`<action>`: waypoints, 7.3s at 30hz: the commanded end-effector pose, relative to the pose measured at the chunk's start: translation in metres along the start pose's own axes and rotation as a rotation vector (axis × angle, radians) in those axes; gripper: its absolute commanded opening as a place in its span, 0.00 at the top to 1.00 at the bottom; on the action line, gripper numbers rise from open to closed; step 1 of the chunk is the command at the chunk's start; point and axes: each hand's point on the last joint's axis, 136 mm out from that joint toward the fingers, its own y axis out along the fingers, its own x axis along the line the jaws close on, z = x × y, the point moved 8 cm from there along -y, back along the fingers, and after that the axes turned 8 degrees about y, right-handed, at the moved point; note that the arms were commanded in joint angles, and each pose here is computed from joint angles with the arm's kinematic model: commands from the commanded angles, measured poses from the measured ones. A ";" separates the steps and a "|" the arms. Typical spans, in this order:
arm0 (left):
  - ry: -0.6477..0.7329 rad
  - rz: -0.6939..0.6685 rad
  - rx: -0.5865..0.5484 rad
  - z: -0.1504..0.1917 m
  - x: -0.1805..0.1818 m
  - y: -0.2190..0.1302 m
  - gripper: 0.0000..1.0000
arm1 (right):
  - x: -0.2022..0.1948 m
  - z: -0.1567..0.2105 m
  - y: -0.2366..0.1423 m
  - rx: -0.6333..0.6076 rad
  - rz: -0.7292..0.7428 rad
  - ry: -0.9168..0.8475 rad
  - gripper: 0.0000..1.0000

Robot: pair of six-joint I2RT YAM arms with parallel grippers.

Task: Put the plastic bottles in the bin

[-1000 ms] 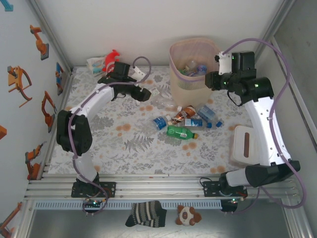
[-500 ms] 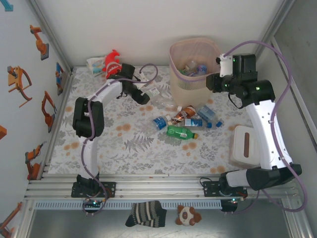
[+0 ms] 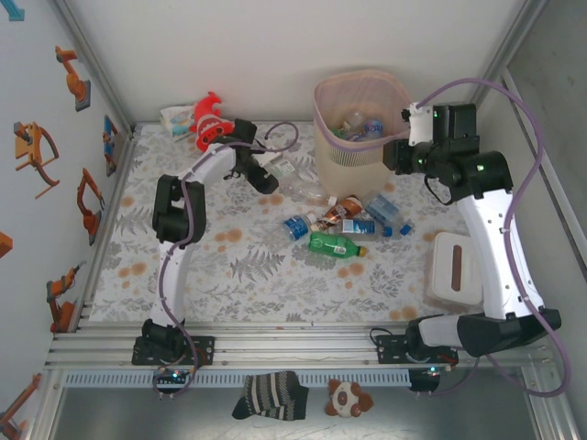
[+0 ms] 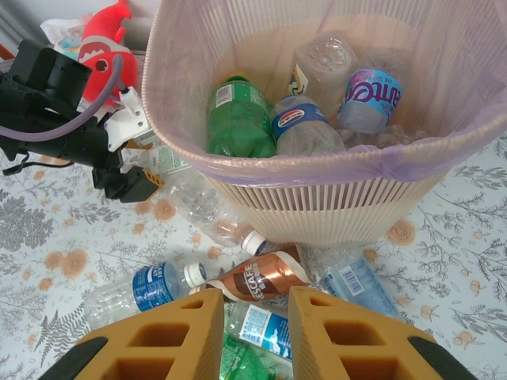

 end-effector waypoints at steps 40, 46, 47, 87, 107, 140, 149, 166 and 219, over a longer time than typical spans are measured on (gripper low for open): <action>-0.093 -0.041 -0.433 -0.021 -0.050 -0.168 0.36 | 0.031 -0.010 0.007 -0.118 -0.343 0.175 0.68; -0.036 0.034 -0.515 -0.037 -0.089 -0.188 0.36 | 0.041 -0.016 0.020 -0.076 -0.402 0.172 0.61; -0.019 0.042 -0.522 -0.040 -0.096 -0.191 0.36 | 0.042 -0.017 0.024 -0.060 -0.410 0.173 0.60; 0.148 0.028 -0.682 -0.062 -0.179 -0.248 0.24 | 0.086 -0.005 0.077 0.197 -0.553 0.227 0.61; 0.102 -0.101 -0.690 -0.022 -0.188 -0.271 0.18 | 0.073 -0.082 0.012 -0.256 -0.186 -0.009 0.67; 0.035 -0.166 -0.636 0.005 -0.193 -0.280 0.18 | -0.057 -0.126 0.184 -0.173 0.398 -0.182 0.67; 0.030 -0.170 -0.622 0.007 -0.193 -0.279 0.18 | -0.074 -0.091 0.237 -0.018 0.360 -0.181 0.69; 0.017 -0.187 -0.618 0.015 -0.195 -0.280 0.18 | -0.097 -0.031 0.289 0.231 0.360 -0.141 0.65; -0.063 -0.086 -0.465 0.034 -0.199 -0.235 0.20 | -0.045 -0.038 0.232 0.249 0.005 0.093 0.78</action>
